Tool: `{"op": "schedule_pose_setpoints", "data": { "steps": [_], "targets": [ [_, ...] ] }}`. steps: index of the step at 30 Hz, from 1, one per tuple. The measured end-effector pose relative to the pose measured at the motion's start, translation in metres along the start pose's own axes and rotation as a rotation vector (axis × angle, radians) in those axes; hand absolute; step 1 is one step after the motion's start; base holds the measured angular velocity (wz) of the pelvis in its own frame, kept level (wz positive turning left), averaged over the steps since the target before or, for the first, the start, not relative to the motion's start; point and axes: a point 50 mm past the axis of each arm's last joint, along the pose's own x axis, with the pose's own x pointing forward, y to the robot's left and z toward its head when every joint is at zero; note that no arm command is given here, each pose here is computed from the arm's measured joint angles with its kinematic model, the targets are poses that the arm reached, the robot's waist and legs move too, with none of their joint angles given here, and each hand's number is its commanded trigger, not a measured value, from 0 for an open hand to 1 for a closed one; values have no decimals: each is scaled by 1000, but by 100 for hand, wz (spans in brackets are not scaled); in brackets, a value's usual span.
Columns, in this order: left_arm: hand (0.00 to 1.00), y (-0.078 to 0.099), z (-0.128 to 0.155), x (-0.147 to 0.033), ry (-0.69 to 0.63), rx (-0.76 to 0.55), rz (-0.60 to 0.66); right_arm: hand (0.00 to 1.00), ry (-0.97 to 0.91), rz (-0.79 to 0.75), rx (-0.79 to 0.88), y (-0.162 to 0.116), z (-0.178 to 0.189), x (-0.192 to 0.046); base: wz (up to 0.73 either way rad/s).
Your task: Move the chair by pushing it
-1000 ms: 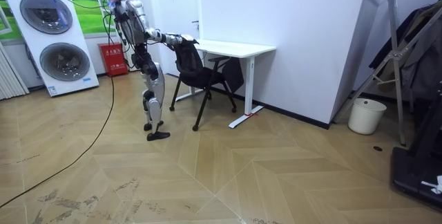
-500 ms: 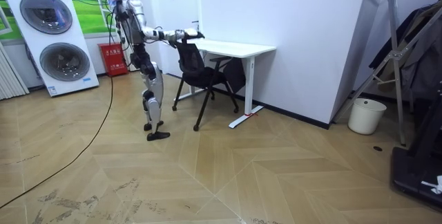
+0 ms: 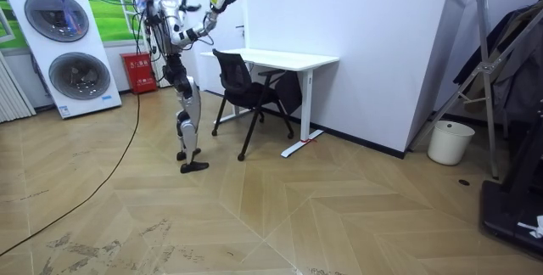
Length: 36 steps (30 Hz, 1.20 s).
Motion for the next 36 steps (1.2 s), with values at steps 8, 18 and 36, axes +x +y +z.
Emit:
{"op": "schedule_pose_setpoints", "data": {
  "steps": [8, 18, 36],
  "targets": [
    [0, 35, -67, -102, 783, -133, 108, 0, 865, -268, 89, -82, -98, -111, -7],
    [0, 87, -108, -311, 1885, -63, 103, 0, 1765, -570, 19, -159, -134, -319, -6],
    [0, 112, -60, -408, 2292, 299, -963, 0, 2206, 416, -381, -136, -123, -382, 1]
  ]
}}
